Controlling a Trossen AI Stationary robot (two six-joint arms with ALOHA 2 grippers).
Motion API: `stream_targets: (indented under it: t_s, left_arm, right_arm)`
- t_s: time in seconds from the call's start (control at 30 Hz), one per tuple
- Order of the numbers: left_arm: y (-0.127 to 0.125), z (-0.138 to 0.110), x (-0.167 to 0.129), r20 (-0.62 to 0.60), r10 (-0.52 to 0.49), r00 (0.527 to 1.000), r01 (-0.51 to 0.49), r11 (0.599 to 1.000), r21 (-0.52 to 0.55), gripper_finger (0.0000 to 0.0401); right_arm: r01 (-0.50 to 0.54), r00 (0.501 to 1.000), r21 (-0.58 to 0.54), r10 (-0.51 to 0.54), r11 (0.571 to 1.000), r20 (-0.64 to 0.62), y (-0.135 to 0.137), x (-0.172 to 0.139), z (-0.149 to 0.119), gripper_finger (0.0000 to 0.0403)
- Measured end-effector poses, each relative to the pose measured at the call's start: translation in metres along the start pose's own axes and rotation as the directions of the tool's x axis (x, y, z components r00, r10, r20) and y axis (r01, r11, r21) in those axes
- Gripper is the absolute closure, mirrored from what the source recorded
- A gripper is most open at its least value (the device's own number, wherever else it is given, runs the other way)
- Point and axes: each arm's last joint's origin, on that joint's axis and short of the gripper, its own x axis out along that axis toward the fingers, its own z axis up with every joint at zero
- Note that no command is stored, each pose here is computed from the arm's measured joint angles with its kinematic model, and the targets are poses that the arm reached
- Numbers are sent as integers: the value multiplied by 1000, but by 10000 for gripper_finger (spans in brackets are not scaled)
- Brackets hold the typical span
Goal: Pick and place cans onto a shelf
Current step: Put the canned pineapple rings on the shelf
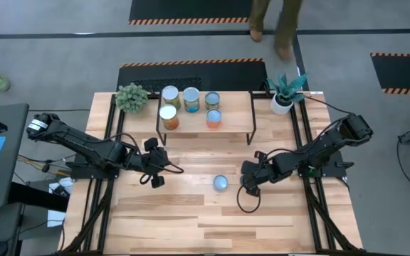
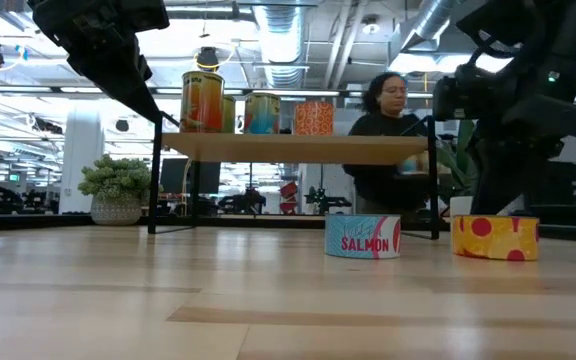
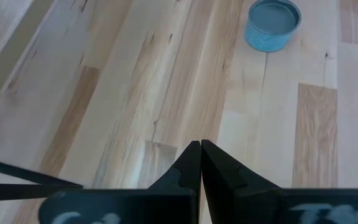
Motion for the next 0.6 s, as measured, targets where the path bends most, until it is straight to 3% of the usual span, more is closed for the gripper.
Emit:
stream_targets:
  t_s: [0.27,0.6]
  left_arm:
    - [0,0,0,0,0,1000,0,999,34,401]
    - [0,0,0,-4,4,1000,-3,999,53,401]
  right_arm:
    - [-7,997,27,5,1000,75,-4,-16,31,396]
    - [26,975,-21,-21,999,223,-30,-68,84,399]
